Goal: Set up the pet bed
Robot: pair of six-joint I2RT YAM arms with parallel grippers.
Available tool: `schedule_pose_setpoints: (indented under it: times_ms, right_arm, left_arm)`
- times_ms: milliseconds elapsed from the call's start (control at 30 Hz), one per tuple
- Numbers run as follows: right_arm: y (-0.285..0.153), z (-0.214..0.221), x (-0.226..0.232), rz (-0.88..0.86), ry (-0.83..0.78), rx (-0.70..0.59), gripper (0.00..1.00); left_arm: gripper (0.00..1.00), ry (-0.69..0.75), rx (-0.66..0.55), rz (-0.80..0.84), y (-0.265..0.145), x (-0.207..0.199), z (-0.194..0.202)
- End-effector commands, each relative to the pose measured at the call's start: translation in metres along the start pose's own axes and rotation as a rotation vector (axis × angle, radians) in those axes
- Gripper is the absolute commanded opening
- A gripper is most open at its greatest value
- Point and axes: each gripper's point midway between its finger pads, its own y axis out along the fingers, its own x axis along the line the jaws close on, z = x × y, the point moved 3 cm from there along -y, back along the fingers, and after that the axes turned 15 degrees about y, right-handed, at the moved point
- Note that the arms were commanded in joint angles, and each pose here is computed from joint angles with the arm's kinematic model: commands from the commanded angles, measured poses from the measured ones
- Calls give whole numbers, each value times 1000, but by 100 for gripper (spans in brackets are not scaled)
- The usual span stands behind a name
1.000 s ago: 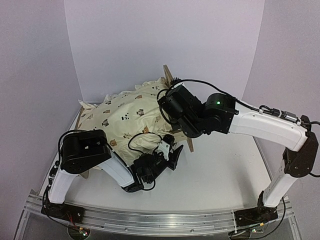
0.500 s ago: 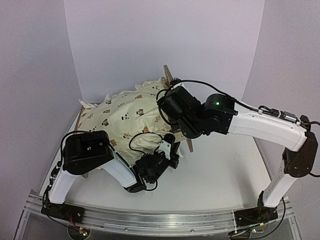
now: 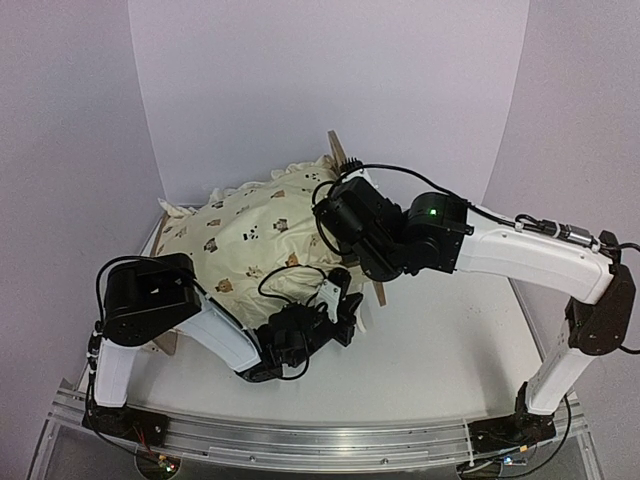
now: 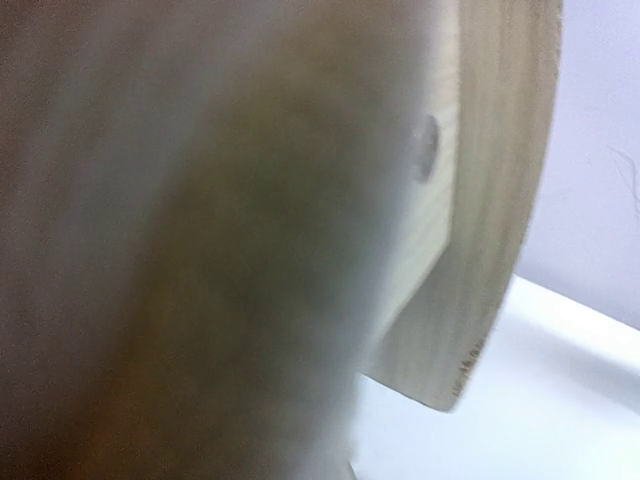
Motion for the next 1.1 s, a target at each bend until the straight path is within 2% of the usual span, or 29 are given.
schedule_pose_setpoints:
  times_ms: [0, 200, 400, 600, 933, 1000, 1067]
  right_arm:
    - [-36, -2, 10, -77, -5, -53, 0]
    - [-15, 26, -12, -29, 6, -2, 0]
    - [3, 47, -31, 10, 28, 50, 0]
    - [24, 73, -49, 34, 59, 107, 0]
    - [40, 106, -56, -13, 64, 132, 0]
    - [43, 112, -60, -15, 58, 145, 5]
    - [44, 115, -63, -27, 48, 160, 25]
  left_arm:
    - [0, -66, 204, 110, 2, 6, 13]
    - [0, -158, 289, 242, -8, -13, 18]
    - [0, -193, 408, 305, -8, -27, 27]
    - [0, -192, 477, 288, -9, -27, 39]
    - [0, -164, 504, 271, 4, -30, 53]
    - [0, -168, 507, 283, 5, -32, 52]
    - [0, -175, 515, 297, 5, -34, 51]
